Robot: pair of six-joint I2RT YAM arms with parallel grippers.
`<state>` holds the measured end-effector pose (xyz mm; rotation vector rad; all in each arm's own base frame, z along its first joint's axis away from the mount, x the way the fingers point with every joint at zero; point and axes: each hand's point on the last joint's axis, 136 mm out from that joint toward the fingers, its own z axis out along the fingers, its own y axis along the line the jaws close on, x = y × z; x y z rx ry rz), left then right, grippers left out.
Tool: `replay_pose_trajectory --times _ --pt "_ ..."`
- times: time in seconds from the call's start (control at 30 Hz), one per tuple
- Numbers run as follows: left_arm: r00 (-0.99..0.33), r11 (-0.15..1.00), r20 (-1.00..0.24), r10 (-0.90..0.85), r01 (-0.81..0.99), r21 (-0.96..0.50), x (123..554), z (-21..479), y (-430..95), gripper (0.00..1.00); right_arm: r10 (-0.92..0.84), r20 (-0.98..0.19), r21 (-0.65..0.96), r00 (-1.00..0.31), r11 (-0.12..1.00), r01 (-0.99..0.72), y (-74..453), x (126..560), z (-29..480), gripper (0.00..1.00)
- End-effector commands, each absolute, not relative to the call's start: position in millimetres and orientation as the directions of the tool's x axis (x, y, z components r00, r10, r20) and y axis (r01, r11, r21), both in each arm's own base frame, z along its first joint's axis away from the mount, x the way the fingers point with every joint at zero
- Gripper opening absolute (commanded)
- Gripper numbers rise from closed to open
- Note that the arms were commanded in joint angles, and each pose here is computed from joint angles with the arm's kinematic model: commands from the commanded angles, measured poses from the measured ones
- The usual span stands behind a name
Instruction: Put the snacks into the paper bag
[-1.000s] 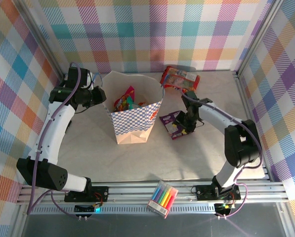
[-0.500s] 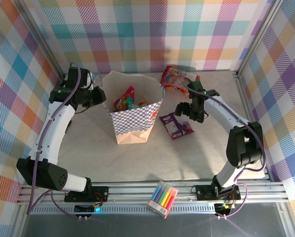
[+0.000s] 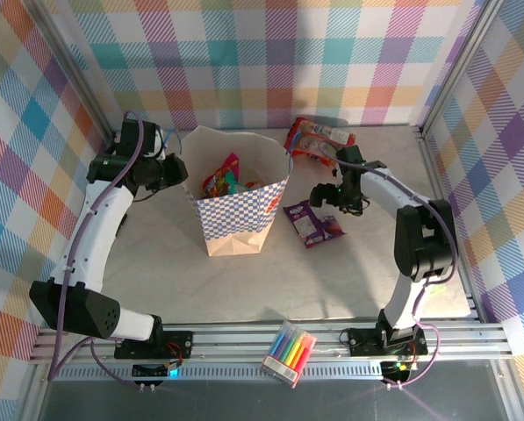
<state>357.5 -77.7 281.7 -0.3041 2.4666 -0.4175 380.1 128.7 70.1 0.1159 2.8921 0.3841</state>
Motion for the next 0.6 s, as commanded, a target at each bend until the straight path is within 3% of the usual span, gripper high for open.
replay_pose_trajectory --times 0.0,0.57 --pt "-0.785 0.925 -0.532 -0.317 -0.132 -0.356 352 285 -72 0.23 0.063 -0.206 0.302 -0.977 0.953 -0.002 139 384 65 1.00" --pt "-0.788 0.928 -0.528 -0.316 -0.140 -0.347 353 282 -71 0.23 0.049 -0.097 0.275 -0.994 0.961 0.021 136 370 26 0.95"
